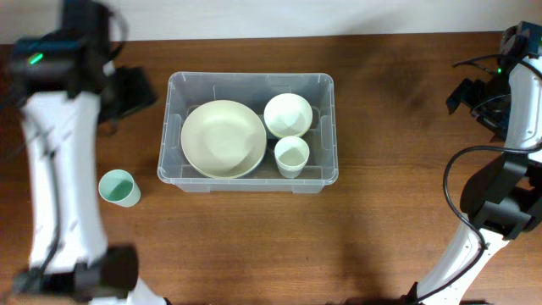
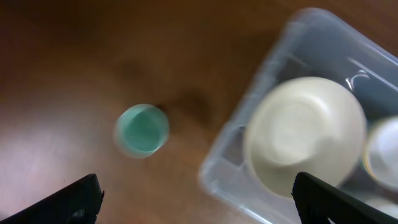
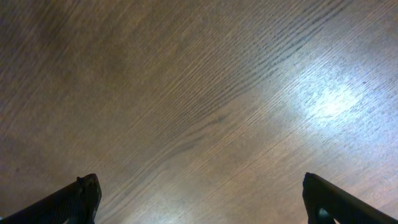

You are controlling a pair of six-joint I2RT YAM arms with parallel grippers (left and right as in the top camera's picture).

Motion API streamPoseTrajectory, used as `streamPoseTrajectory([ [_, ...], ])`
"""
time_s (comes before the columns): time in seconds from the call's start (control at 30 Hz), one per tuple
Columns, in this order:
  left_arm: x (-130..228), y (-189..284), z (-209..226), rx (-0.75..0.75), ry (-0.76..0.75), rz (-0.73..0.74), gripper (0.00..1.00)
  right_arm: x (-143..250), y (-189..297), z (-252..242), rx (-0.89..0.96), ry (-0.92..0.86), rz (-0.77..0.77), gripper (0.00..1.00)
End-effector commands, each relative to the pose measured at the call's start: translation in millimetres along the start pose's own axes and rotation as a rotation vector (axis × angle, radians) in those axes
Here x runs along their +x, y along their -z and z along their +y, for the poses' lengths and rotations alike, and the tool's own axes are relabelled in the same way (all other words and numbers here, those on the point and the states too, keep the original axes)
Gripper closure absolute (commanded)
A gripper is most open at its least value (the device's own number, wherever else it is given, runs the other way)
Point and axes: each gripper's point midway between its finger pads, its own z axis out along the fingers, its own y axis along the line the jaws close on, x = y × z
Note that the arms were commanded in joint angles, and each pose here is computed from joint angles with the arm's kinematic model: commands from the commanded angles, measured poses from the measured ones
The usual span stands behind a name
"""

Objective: Pack container
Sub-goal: 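Release the cream cup and raise the left gripper out of the bin, then move the left gripper to the mint-green cup and grasp it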

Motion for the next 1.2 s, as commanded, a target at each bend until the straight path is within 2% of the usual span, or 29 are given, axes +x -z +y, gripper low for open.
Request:
streamPoseTrajectory([
  [0.0,21.5,-8.7,53.5,-0.14,0.289,0.028,0.0,0.1,-0.8,-1.5,0.003,-0.003,0.002,0.01],
  [0.17,64.7,-44.3,102.1,-0.278,0.518,0.161,0.0,0.1,-0.8,-1.5,0.003,-0.003,0.002,0.01],
  [0.63,103.8,-165.8,136.2,-0.264,0.713,0.265,0.0,0.1,-0.8,-1.5,0.003,-0.003,0.002,0.01],
  [0.83,110.7,-193.6,136.4,-0.243,0.724,0.239,0.0,0.1,-0.8,-1.5,0.003,-0.003,0.002,0.01],
  [1.07,103.6,-214.4,131.0,-0.178,0.595,0.204,0.01,0.1,-0.8,-1.5,0.003,-0.003,0.002,0.01],
  [1.17,104.2,-218.4,130.8,-0.181,0.595,0.21,0.0,0.1,-0.8,-1.5,0.003,-0.003,0.002,0.01],
])
